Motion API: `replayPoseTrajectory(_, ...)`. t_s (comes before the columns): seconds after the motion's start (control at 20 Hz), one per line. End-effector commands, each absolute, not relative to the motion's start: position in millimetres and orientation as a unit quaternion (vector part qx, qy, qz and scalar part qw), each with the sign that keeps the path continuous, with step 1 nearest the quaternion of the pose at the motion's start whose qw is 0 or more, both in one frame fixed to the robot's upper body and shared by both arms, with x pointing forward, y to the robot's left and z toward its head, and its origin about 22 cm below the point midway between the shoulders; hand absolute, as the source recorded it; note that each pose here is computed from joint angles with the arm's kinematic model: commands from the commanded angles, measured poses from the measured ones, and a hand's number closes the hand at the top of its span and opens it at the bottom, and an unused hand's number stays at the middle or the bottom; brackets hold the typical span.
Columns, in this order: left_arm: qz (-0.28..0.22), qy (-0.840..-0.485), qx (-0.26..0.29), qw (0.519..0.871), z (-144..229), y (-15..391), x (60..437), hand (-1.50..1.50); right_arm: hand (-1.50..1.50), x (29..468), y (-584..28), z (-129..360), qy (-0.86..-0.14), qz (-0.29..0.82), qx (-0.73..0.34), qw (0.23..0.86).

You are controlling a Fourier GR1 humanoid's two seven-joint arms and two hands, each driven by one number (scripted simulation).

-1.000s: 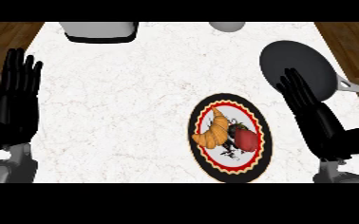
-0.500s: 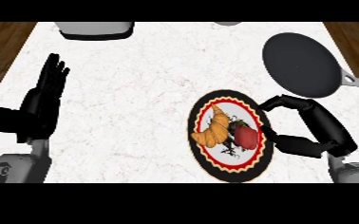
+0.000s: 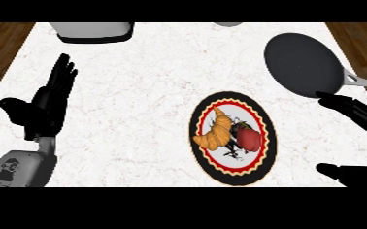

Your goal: Pick the bell pepper from the plate and place it in the pan

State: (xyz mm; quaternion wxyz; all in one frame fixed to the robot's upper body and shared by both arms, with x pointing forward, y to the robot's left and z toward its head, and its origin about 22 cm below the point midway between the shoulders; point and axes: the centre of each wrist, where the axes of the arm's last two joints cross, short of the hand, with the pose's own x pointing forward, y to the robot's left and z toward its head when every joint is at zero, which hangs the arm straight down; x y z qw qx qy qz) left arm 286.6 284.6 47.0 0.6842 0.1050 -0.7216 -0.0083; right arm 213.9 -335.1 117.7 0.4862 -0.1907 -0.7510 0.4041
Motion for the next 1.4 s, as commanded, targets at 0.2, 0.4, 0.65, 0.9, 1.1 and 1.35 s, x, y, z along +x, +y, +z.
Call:
replayPoseTrajectory(0.2,-0.025,-0.721,0.096,0.686,52.0,289.5,286.1,0.0,-1.5,193.6,-313.8,206.0,-0.63,0.543,-0.28,0.48)
replayPoseTrajectory(0.4,-0.021,-0.72,0.091,0.688,42.3,276.8,293.6,0.0,-1.5,189.9,-272.7,217.9,-0.631,0.535,-0.287,0.483)
replayPoseTrajectory(0.65,-0.025,-0.722,0.089,0.685,54.5,273.1,297.5,0.0,-1.5,212.5,-253.0,234.0,-0.628,0.545,-0.305,0.465)
replayPoseTrajectory(0.9,-0.023,-0.721,0.096,0.685,37.0,273.9,287.7,0.0,-1.5,201.8,-210.4,212.7,-0.614,0.569,-0.251,0.486)
replayPoseTrajectory(1.1,-0.027,-0.721,0.085,0.687,57.9,276.5,290.5,0.0,-1.5,217.4,-200.7,205.0,-0.613,0.579,-0.206,0.497)
replayPoseTrajectory(1.35,-0.033,-0.719,0.088,0.688,52.6,279.3,293.3,0.0,-1.5,204.2,-171.7,169.6,-0.57,0.599,-0.239,0.509)
